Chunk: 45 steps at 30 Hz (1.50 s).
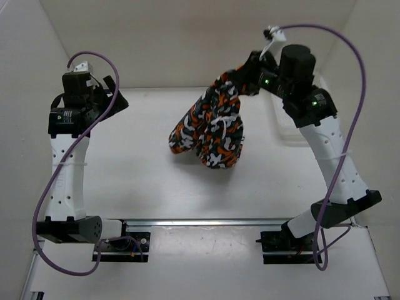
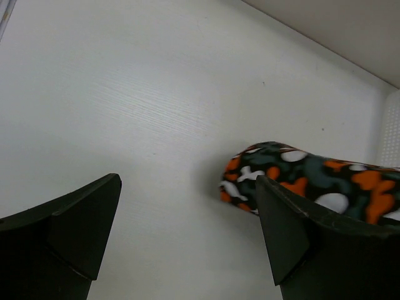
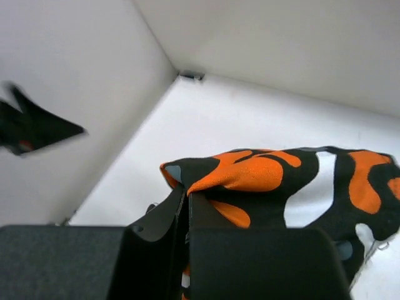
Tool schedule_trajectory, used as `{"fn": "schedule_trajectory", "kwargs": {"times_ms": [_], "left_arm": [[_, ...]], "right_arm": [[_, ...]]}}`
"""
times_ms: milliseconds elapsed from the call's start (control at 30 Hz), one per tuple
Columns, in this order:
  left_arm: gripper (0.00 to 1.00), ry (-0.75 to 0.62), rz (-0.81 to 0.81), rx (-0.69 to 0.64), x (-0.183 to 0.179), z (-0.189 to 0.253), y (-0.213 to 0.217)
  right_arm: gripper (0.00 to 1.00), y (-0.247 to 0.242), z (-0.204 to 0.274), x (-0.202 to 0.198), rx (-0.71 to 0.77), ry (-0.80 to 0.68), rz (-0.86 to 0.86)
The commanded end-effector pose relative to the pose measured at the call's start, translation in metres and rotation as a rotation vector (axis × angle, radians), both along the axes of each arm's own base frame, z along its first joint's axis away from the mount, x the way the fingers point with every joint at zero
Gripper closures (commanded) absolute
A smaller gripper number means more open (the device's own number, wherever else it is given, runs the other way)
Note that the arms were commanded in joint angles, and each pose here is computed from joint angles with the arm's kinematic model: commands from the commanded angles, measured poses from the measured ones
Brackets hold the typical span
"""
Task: Fold and stack the shorts
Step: Move the shorts to the center of the board, then flatten the shorts out
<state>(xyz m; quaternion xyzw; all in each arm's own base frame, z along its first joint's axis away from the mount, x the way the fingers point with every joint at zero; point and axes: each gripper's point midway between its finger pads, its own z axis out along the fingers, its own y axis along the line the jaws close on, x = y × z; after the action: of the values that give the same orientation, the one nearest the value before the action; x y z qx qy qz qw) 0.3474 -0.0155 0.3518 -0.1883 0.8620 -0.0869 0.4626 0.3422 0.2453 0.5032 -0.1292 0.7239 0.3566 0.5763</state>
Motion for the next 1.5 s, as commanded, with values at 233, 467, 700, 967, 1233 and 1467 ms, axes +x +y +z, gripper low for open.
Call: {"fn": "schedule_trajectory", "kwargs": {"times_ms": [233,467,700,967,1233,1467], "left_arm": [[0.01,0.114,-0.201,-0.087,-0.016,-0.036,-0.042],[0.01,0.375,-0.248,-0.13,-0.057,-0.135,-0.072],[0.01,0.584,-0.398,-0.29,-0.113,-0.208,-0.153],[0.01,0.588,-0.386,-0.226,-0.107,-0.217,-0.167],[0.01,0.813,-0.172,-0.184,-0.096,-0.296,-0.147],[0.01,0.816,-0.082,-0.157,-0.063,-0.314,-0.148]], "right_arm": [[0.04,-0.13,-0.215,0.086,-0.163,0.557,-0.355],[0.05,-0.085,-0.262,0.003,-0.275,0.619,-0.267],[0.0,-0.044,-0.342,-0.122,-0.274,0.969,-0.157],[0.0,-0.025,-0.368,-0.154,-0.052,1.17,-0.101],[0.13,-0.012,-0.393,-0.117,0.072,1.206,-0.142],[0.82,-0.009,-0.394,-0.094,0.058,1.147,-0.17]]}}
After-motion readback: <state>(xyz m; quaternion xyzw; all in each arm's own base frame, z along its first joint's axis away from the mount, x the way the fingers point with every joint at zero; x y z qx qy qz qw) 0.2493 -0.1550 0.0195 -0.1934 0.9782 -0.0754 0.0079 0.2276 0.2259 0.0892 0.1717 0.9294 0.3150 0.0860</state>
